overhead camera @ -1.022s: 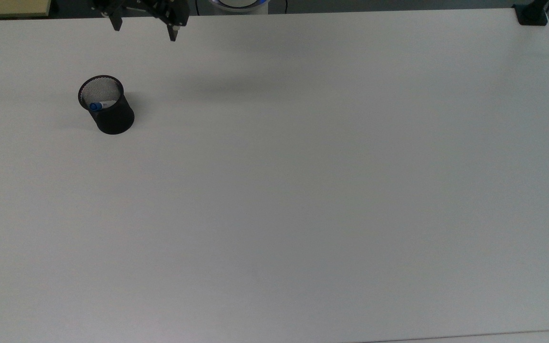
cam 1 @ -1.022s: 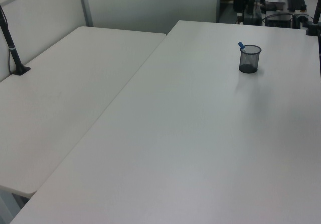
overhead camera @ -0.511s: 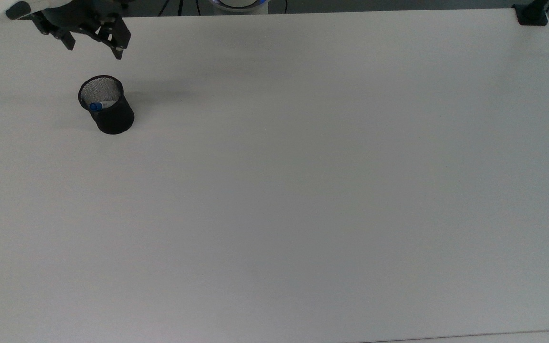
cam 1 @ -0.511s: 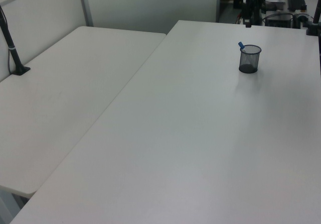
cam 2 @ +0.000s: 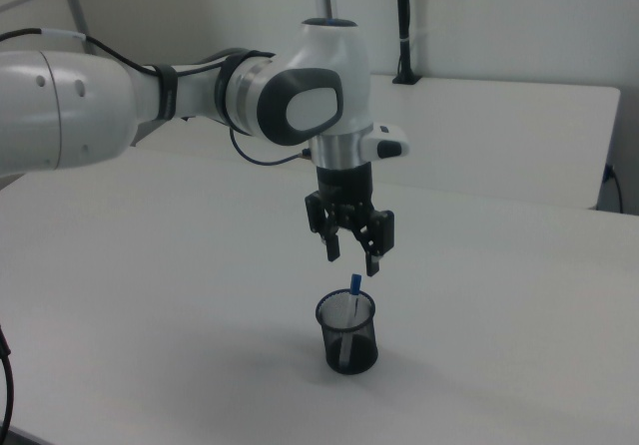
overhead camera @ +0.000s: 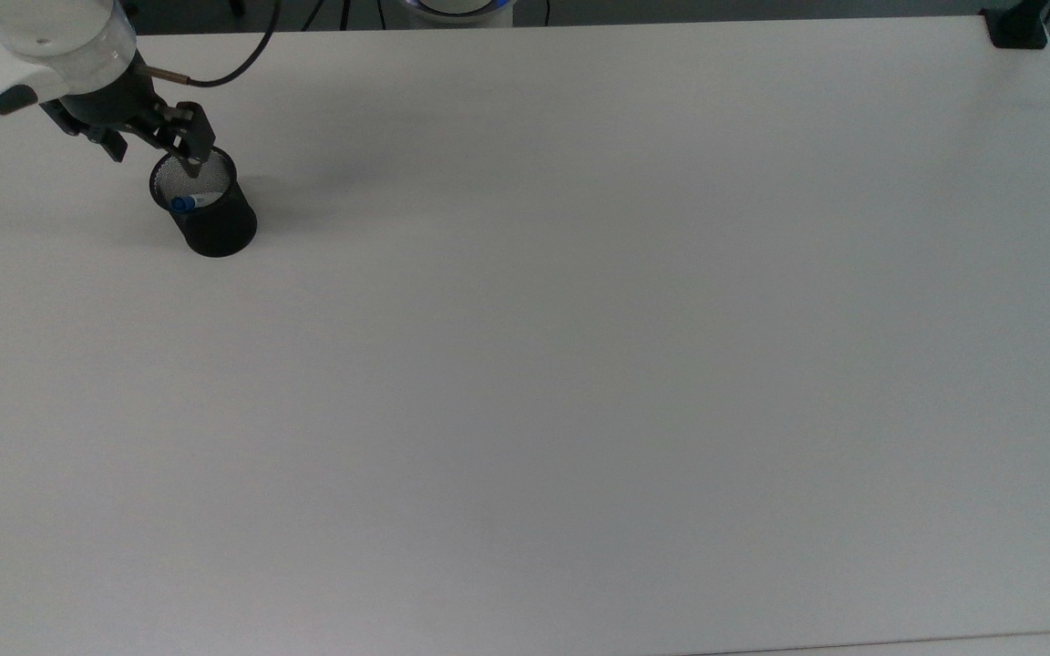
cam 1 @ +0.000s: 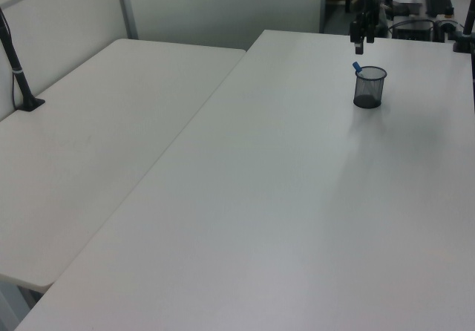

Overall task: Remove the marker
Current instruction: 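Move the gripper over the black mesh cup and lower onto the marker, then close the gripper on the blue-capped marker's top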

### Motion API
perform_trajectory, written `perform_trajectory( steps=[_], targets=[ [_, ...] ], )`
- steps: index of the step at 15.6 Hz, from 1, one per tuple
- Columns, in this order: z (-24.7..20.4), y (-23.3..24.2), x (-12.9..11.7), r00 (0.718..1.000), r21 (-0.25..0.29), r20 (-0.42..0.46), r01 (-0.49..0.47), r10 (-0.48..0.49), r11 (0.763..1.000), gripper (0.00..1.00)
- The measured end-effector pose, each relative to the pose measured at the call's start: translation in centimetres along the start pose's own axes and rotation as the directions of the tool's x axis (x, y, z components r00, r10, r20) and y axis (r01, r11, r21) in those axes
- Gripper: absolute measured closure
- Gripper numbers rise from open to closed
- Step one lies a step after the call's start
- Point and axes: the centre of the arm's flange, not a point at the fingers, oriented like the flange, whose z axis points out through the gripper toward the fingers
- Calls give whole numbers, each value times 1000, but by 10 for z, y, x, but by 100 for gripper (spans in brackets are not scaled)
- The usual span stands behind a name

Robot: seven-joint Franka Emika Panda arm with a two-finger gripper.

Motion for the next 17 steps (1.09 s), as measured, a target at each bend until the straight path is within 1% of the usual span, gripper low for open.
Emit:
perform_trajectory(
  steps=[2, 3, 4, 5, 7, 8, 9, 11, 12, 17],
  targets=[
    [11, -3, 5, 1000, -1, 9, 5, -5, 1000, 23],
    [16, -5, 7, 1000, -1, 15, 9, -9, 1000, 30],
    [20, -7, 10, 1000, -2, 16, 12, -12, 1000, 33],
    [24, -8, 12, 1000, -3, 13, 15, -15, 1000, 33],
    [28, -11, 15, 1000, -3, 15, 20, -20, 1000, 41],
    [31, -12, 16, 1000, -2, 18, 22, -22, 1000, 41],
    [33, -14, 17, 1000, -2, 20, 24, -24, 1000, 48],
    [36, -16, 20, 1000, -5, 9, 29, -29, 1000, 49],
    [37, -17, 21, 999, -5, 6, 31, -31, 1000, 55],
    [40, -22, 23, 999, -6, 10, 39, -39, 999, 61]
  ],
)
